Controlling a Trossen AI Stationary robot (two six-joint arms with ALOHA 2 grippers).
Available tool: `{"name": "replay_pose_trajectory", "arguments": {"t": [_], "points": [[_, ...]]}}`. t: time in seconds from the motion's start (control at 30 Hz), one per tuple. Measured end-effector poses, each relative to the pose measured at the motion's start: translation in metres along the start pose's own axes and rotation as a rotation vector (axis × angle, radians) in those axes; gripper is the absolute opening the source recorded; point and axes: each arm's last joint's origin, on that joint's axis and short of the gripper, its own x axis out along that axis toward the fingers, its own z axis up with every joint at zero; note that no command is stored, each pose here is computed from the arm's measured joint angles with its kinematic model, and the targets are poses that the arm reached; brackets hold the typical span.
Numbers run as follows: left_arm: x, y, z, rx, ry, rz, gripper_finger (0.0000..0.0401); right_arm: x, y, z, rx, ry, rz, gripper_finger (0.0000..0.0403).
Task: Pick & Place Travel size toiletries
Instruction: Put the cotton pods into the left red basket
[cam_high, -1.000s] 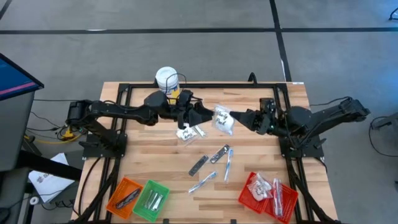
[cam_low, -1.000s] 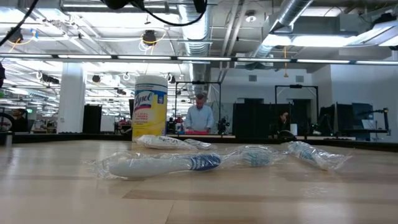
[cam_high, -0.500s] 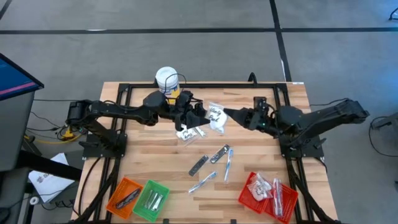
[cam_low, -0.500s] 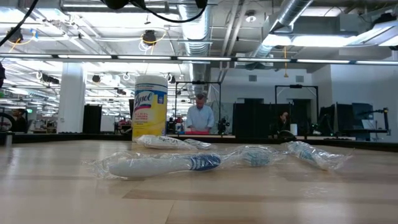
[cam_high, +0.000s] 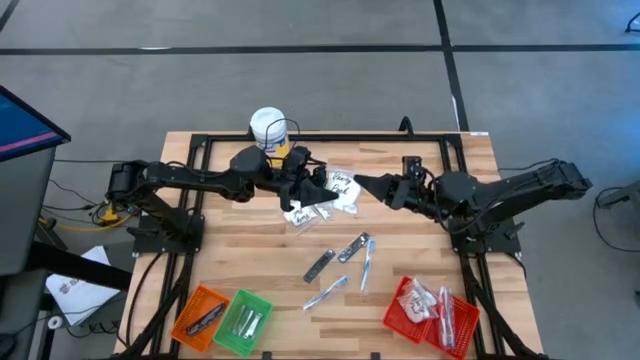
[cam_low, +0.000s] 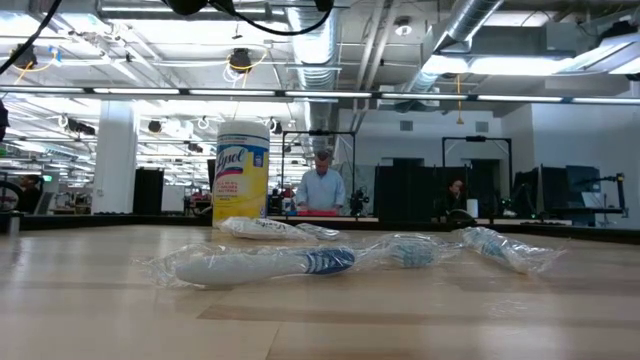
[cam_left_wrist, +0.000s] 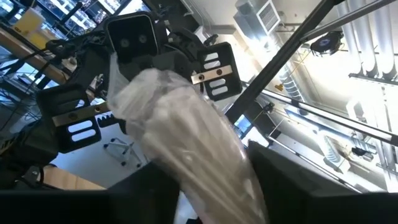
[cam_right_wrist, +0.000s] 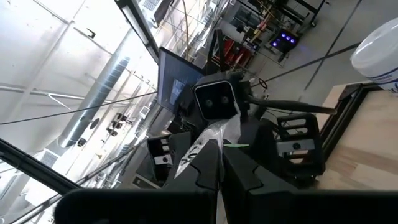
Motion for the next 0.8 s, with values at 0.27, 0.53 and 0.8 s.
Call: {"name": "replay_pose_trajectory", "arguments": {"t": [0.27,0.53,0.8], "points": [[-0.001,0.002,-0.001,-0.003,0.027,0.001,0.0028,0.000,0.001,0.000,-0.001,0.028,0.025,0.0000],[-0.001,-0.001,-0.005,-0.034,0.144,-0.081,0.0041,-0.013,0.011,0.012,0.082,0.092,0.114,0.0050],[-0.001,-0.005,-0.015,-0.081,0.336,-0.198,0.0023,-0.036,0.009,0.019,0.210,0.249,0.031,0.0190]]}}
